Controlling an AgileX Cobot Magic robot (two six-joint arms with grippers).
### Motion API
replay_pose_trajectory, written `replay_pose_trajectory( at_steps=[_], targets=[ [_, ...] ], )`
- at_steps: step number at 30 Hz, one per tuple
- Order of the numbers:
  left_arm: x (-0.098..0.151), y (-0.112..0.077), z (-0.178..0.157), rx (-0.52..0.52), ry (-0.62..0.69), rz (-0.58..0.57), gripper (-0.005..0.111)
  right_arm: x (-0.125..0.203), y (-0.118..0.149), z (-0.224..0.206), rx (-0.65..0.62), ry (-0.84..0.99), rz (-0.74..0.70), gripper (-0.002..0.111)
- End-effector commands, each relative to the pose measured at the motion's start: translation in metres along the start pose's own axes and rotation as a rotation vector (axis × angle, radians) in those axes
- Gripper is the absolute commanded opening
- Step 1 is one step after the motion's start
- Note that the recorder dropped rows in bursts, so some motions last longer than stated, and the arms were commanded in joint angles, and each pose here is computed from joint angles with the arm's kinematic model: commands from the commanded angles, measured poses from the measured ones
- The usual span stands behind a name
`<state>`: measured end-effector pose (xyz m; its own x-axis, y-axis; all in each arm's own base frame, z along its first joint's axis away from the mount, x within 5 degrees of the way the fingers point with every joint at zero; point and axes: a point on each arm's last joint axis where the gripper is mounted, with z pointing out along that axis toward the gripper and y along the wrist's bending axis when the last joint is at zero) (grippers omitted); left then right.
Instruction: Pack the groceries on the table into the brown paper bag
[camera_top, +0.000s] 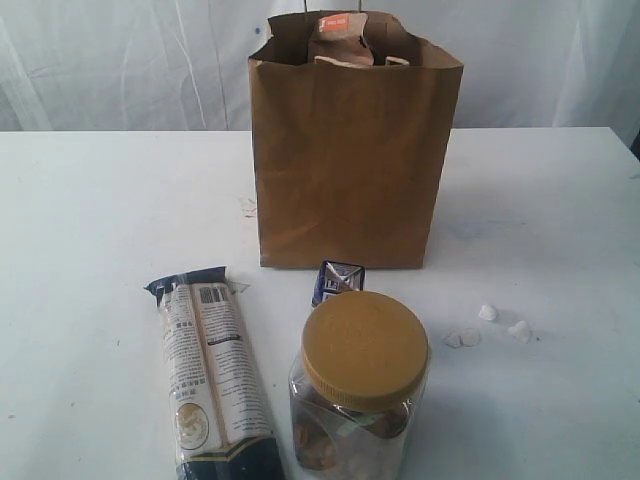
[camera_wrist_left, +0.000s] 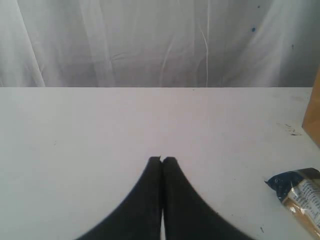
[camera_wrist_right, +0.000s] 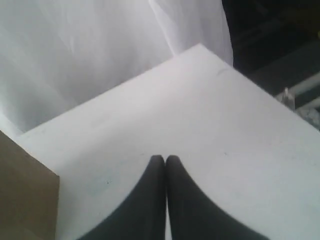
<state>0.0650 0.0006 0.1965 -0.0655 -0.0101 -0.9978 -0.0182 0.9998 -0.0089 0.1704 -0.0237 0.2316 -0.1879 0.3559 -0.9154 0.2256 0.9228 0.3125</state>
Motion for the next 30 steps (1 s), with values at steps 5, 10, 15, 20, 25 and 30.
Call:
replay_pose_trajectory(
  at_steps=[5, 10, 15, 20, 25, 30],
  targets=[
    [0.001, 0.0, 0.0, 0.002, -0.004, -0.015, 0.0, 0.002, -0.008, -0.06, -0.078, -0.314, 0.169, 0.0],
    [0.001, 0.0, 0.0, 0.002, -0.004, -0.015, 0.0, 0.002, -0.006, -0.077, -0.056, -0.343, -0.154, 0.0],
    [0.001, 0.0, 0.0, 0.002, -0.004, -0.015, 0.0, 0.014, -0.008, -0.08, -0.04, -0.221, -0.302, 0.0],
    [0.001, 0.0, 0.0, 0.002, -0.004, -0.015, 0.0, 0.015, -0.005, -0.08, -0.069, -0.215, -0.305, 0.0],
    [0.001, 0.0, 0.0, 0.002, -0.004, -0.015, 0.0, 0.017, 0.001, -0.08, -0.135, -0.203, -0.315, 0.0],
    [0.001, 0.0, 0.0, 0.002, -0.004, -0.015, 0.0, 0.041, -0.005, -0.088, -0.185, -0.197, -0.363, 0.0]
  ],
)
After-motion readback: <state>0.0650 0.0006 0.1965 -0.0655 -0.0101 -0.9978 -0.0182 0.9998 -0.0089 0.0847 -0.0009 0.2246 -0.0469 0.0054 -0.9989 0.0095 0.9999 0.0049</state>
